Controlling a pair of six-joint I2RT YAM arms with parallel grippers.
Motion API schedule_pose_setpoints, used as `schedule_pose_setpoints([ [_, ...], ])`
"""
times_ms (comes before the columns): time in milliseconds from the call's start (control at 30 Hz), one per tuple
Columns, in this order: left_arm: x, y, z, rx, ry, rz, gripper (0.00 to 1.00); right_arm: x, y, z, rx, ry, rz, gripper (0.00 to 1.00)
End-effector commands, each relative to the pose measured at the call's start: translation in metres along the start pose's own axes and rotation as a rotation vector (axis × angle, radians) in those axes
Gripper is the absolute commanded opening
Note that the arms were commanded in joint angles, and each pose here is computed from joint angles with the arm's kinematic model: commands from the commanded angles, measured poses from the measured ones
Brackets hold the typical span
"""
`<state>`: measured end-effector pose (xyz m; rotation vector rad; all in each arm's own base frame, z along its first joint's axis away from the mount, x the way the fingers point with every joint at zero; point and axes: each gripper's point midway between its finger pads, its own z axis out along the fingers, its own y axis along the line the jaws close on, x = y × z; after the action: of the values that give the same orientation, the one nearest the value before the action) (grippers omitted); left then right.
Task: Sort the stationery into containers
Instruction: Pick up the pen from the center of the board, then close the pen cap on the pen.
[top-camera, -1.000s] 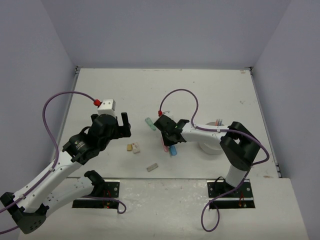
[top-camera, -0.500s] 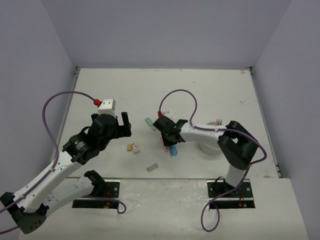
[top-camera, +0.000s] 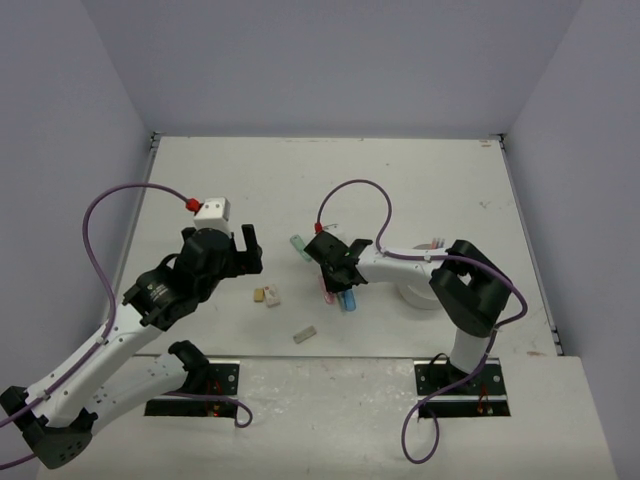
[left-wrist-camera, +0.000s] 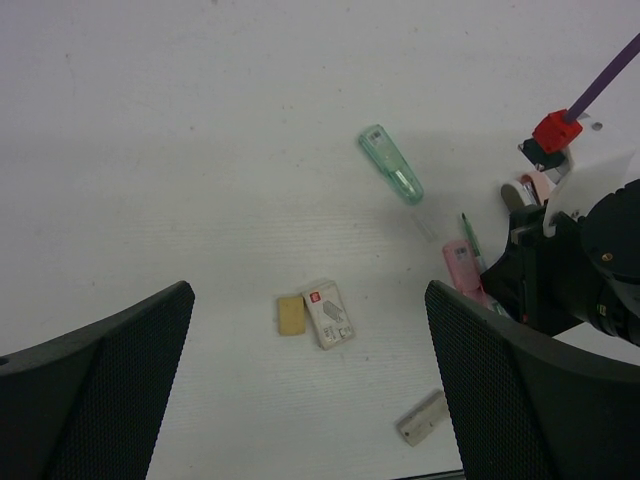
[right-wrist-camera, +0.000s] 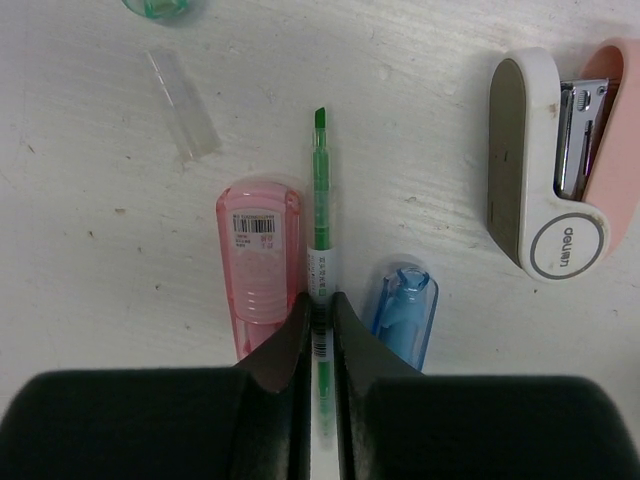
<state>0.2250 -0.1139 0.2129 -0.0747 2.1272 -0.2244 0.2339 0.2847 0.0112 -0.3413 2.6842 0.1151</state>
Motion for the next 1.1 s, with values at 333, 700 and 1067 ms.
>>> schedule_pose_setpoints([
  [333, 0.025, -0.038, 0.037, -0.008, 0.159, -0.230, 1.00, -0.060, -0.021, -0.101, 0.009, -0.250, 0.048, 0.00],
  [700, 0.075, -0.088, 0.080, -0.197, 0.296, -0.433, 0.90, -0.052, -0.073, -0.179, -0.017, -0.439, 0.128, 0.00],
  [1067, 0.105, -0.113, 0.130, -0.354, 0.399, -0.411, 0.49, -0.035, -0.085, -0.172, -0.010, -0.434, 0.134, 0.00],
])
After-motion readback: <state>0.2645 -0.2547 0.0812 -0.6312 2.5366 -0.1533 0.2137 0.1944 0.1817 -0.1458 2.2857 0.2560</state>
